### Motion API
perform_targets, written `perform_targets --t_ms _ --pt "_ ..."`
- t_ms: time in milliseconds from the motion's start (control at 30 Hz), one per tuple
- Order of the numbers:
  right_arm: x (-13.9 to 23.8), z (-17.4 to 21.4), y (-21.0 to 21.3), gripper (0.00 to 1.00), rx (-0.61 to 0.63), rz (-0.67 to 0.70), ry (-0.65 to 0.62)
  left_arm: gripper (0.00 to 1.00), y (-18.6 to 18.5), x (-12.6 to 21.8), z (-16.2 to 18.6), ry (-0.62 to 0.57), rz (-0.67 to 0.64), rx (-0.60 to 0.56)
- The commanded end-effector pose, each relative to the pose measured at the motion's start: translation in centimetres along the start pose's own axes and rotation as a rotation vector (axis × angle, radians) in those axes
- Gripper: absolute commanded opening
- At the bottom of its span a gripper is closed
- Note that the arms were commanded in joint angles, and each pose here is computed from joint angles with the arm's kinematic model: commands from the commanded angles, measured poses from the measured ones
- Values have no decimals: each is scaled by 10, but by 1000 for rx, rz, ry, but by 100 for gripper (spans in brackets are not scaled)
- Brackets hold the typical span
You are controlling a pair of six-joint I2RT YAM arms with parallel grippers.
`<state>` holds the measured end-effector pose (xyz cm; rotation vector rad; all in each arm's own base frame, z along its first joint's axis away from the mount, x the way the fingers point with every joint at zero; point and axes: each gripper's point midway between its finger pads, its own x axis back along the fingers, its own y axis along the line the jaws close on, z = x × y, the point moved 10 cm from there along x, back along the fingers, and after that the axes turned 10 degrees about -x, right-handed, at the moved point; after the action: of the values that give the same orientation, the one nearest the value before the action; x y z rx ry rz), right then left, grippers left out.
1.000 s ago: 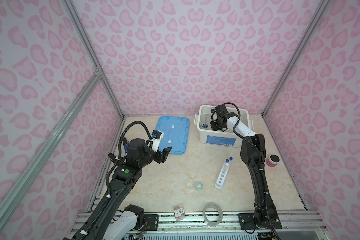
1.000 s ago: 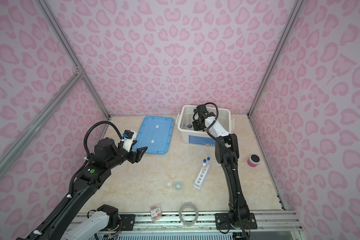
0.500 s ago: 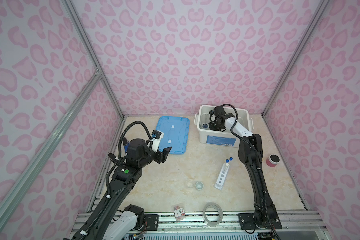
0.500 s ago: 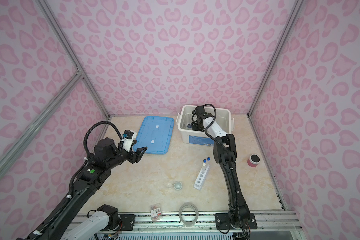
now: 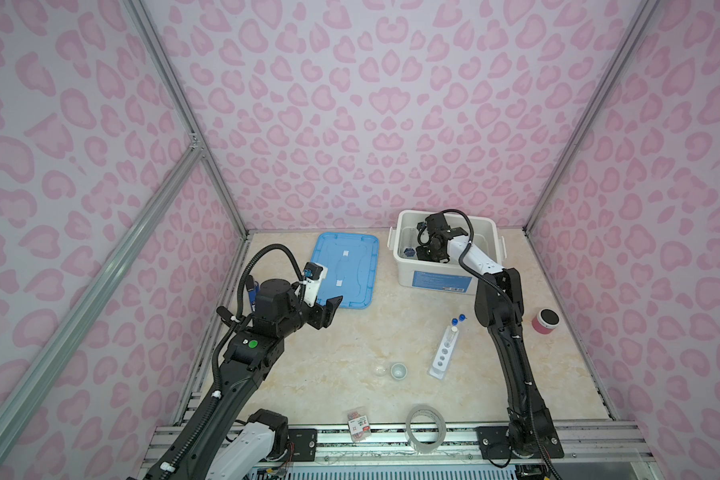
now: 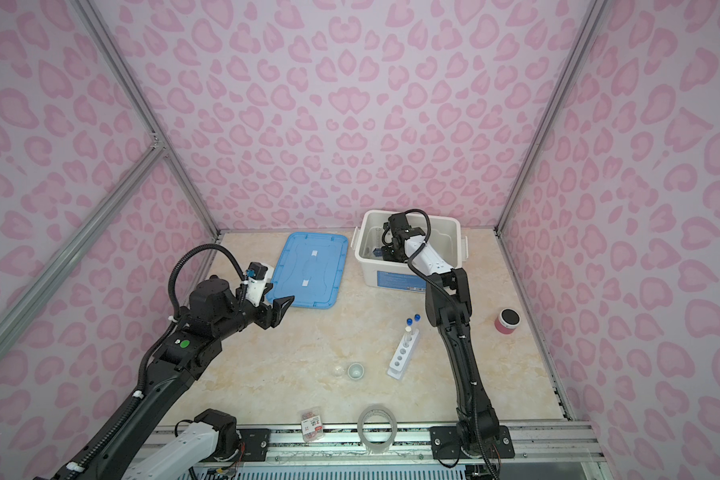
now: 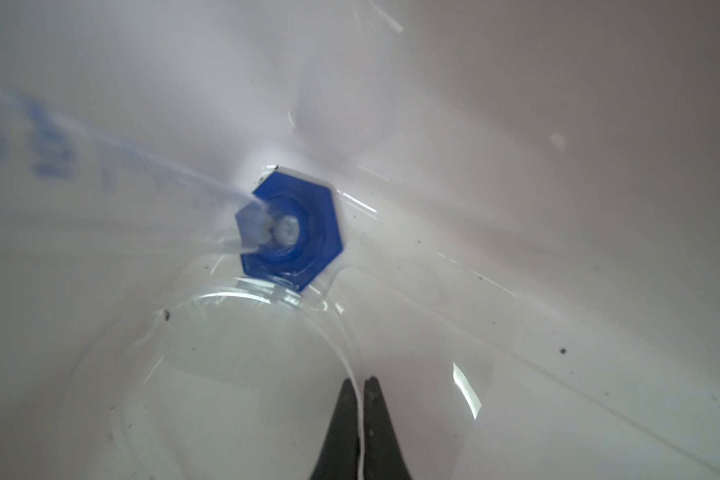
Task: Organize the chemistry lab equipment
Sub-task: 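Lower the clear glass dish into the bin and open right gripper, then raise right gripper out of the bin toward the small clear beaker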
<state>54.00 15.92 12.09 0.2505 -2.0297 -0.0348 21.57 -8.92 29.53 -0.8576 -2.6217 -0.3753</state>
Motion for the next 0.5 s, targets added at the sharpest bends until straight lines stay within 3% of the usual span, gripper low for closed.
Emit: perform_targets --t_ms 0,467 --pt "-9 8 -1 7 -2 2 46 76 1 1 -1 -13 -8 -7" --pt "18 0 2 27 21 6 19 76 -1 5 -3 -26 -8 -9"
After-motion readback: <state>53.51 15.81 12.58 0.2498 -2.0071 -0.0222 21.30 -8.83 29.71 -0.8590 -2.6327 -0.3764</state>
